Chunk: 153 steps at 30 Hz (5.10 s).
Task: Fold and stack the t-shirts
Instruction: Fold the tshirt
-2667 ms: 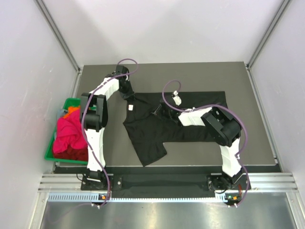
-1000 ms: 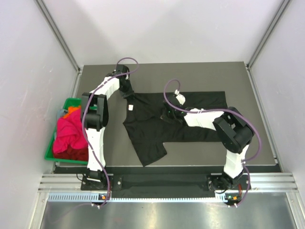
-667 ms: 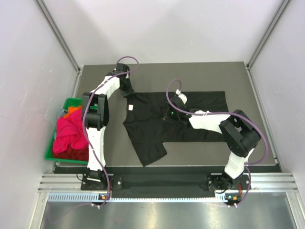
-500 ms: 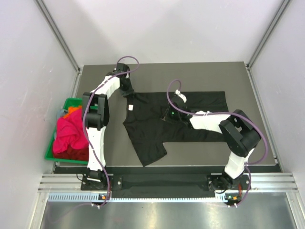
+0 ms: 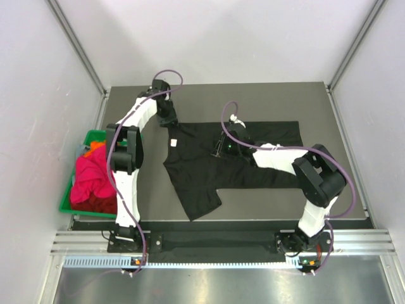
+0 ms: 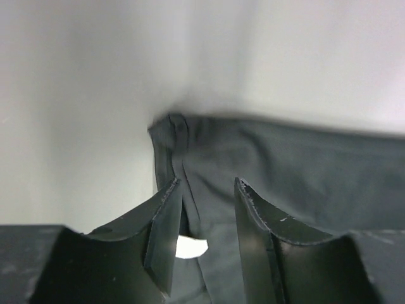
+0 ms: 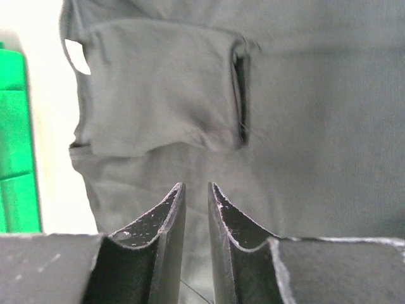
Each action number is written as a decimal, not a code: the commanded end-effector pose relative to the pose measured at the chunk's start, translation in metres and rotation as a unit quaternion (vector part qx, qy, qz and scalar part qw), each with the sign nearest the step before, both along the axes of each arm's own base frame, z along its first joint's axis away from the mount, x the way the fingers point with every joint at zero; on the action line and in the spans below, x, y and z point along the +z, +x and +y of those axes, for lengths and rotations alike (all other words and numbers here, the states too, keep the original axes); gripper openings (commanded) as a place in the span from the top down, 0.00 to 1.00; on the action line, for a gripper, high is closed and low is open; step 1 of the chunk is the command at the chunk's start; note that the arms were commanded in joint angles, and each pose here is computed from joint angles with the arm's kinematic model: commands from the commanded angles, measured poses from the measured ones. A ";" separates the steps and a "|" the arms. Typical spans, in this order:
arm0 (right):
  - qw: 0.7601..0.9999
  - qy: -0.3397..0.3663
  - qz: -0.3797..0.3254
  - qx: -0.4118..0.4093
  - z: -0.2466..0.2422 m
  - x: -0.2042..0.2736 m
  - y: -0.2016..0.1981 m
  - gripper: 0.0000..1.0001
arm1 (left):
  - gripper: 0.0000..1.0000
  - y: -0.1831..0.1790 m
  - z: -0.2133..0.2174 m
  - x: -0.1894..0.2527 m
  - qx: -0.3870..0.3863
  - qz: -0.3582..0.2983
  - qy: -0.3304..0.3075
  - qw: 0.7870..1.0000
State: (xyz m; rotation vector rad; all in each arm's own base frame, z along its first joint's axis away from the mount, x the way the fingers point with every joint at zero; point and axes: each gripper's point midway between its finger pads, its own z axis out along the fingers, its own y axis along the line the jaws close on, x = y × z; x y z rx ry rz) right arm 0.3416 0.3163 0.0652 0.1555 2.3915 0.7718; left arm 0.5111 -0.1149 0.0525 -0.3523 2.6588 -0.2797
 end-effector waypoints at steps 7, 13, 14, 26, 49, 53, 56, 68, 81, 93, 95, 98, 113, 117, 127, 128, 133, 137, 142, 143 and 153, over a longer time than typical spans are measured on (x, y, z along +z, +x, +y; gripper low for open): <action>0.998 0.003 -0.016 0.054 0.009 0.016 0.034 0.80 | 0.61 -0.047 -0.021 0.085 -0.020 -0.068 -0.024 0.997; 0.997 -0.005 0.012 0.072 0.014 -0.016 0.040 0.80 | 0.69 -0.074 -0.040 0.038 -0.027 -0.012 -0.060 0.998; 0.997 -0.009 0.013 0.074 0.013 -0.019 0.040 0.80 | 0.71 -0.078 -0.042 0.030 -0.027 -0.002 -0.061 0.998; 0.997 -0.040 0.010 0.062 -0.014 -0.003 0.033 0.79 | 0.79 -0.135 -0.023 -0.020 0.021 0.083 0.045 0.995; 0.998 0.007 -0.023 -0.062 -0.129 0.065 -0.038 0.59 | 0.42 -0.309 -0.047 0.070 0.003 0.025 -0.040 0.999; 0.997 0.005 -0.024 -0.070 -0.144 0.065 -0.039 0.59 | 0.46 -0.350 -0.054 0.041 0.031 0.050 -0.077 0.995; 0.997 0.006 -0.018 -0.070 -0.150 0.060 -0.041 0.58 | 0.49 -0.382 -0.061 0.013 0.023 0.083 -0.068 0.994; 0.997 0.015 -0.010 -0.069 -0.157 0.048 -0.044 0.59 | 0.56 -0.411 -0.095 -0.017 0.039 0.099 -0.085 0.991; 0.997 0.011 -0.011 -0.077 -0.164 0.048 -0.044 0.59 | 0.64 -0.403 -0.094 -0.026 0.049 0.097 -0.047 0.993; 0.992 -0.009 0.028 -0.120 -0.183 0.040 -0.063 0.59 | 0.93 -0.396 -0.096 -0.027 0.041 0.091 -0.020 0.995; 0.990 -0.007 0.040 -0.134 -0.189 0.037 -0.069 0.59 | 1.00 -0.393 -0.098 -0.023 0.035 0.087 -0.015 0.995; 0.985 -0.007 0.046 -0.167 -0.201 0.037 -0.077 0.59 | 1.00 -0.389 -0.101 -0.017 0.028 0.082 -0.009 0.996; 0.866 -0.083 0.165 -0.464 -0.346 -0.026 -0.131 0.57 | 1.00 -0.365 -0.114 0.020 -0.024 0.024 -0.035 0.999; 0.862 -0.063 0.160 -0.477 -0.358 -0.026 -0.124 0.60 | 1.00 -0.359 -0.122 0.031 -0.045 0.009 -0.057 0.997; 0.861 -0.047 0.175 -0.475 -0.355 -0.036 -0.116 0.60 | 1.00 -0.362 -0.144 0.032 -0.091 0.015 -0.094 0.991; 0.860 -0.046 0.176 -0.477 -0.356 -0.037 -0.116 0.61 | 1.00 -0.361 -0.145 0.032 -0.093 0.013 -0.094 0.991; 0.855 -0.055 0.174 -0.485 -0.361 -0.037 -0.113 0.61 | 1.00 -0.359 -0.146 0.035 -0.105 0.008 -0.089 0.990; 0.850 -0.059 0.181 -0.491 -0.363 -0.040 -0.114 0.61 | 1.00 -0.357 -0.145 0.036 -0.108 0.002 -0.088 0.990; 0.841 -0.079 0.203 -0.495 -0.367 -0.055 -0.122 0.62 | 1.00 -0.356 -0.144 0.034 -0.108 0.003 -0.085 0.990; 0.842 -0.079 0.203 -0.494 -0.367 -0.058 -0.122 0.62 | 1.00 -0.355 -0.144 0.035 -0.107 0.003 -0.085 0.991; 0.839 -0.094 0.206 -0.495 -0.370 -0.059 -0.130 0.67 | 1.00 -0.344 -0.134 0.055 -0.095 -0.022 -0.072 0.993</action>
